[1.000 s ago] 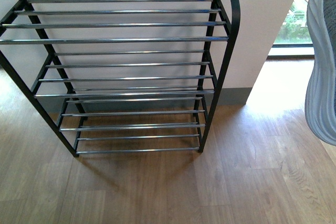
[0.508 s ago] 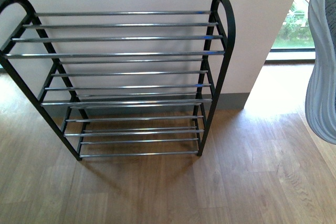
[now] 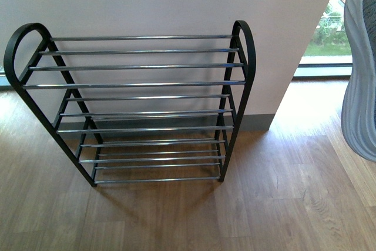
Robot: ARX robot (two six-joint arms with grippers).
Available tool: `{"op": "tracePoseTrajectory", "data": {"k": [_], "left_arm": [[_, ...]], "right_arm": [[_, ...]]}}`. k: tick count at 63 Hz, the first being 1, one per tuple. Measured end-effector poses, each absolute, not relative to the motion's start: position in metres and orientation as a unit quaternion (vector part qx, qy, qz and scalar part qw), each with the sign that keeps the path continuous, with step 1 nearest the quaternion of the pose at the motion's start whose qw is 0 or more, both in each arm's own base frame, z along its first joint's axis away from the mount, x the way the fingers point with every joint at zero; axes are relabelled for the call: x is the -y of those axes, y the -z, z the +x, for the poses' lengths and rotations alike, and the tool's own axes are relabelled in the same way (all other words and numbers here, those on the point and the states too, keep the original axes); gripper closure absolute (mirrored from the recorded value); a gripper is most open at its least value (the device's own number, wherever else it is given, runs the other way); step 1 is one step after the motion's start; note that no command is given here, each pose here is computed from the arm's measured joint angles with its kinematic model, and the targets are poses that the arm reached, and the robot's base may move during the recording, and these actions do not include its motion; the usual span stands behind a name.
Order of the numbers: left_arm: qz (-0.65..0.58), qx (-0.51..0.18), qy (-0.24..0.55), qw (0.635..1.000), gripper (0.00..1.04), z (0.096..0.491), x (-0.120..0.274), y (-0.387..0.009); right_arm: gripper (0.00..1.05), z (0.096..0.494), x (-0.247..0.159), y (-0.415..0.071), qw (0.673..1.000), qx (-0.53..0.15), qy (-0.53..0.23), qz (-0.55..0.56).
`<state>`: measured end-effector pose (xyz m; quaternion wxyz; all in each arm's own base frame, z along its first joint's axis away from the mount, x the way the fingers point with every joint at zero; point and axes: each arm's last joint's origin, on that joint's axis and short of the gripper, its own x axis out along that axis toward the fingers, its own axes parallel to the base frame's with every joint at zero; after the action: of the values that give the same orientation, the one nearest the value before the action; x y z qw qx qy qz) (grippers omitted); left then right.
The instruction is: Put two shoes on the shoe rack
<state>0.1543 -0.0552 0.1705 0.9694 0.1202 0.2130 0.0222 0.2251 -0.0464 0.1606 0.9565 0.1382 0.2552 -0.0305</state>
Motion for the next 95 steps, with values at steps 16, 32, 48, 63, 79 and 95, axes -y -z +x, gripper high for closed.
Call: {"op": "tracePoseTrajectory", "data": {"k": [16, 32, 48, 63, 79, 95], "left_arm": [[0.12, -0.213, -0.022, 0.969, 1.03, 0.154, 0.055, -0.171], [0.12, -0.213, -0.022, 0.969, 1.03, 0.154, 0.055, -0.171], [0.12, -0.213, -0.022, 0.969, 1.03, 0.154, 0.055, -0.171], [0.12, -0.213, -0.022, 0.969, 1.03, 0.154, 0.055, -0.171], [0.12, -0.213, -0.022, 0.969, 1.03, 0.154, 0.055, -0.171], [0.12, -0.213, -0.022, 0.969, 1.03, 0.154, 0.055, -0.171]], "right_arm": [[1.02, 0.224, 0.044, -0.155, 0.983, -0.164, 0.034, 0.069], [1.02, 0.265, 0.017, -0.203, 0.989, -0.132, -0.015, 0.066], [1.02, 0.341, -0.054, -0.226, 0.967, -0.222, -0.081, 0.092], [1.02, 0.387, -0.102, -0.194, 0.939, -0.319, -0.103, 0.078], [1.02, 0.411, -0.118, -0.136, 0.909, -0.407, -0.086, 0.027], [1.02, 0.442, -0.117, -0.112, 0.905, -0.424, -0.04, 0.008]]}}
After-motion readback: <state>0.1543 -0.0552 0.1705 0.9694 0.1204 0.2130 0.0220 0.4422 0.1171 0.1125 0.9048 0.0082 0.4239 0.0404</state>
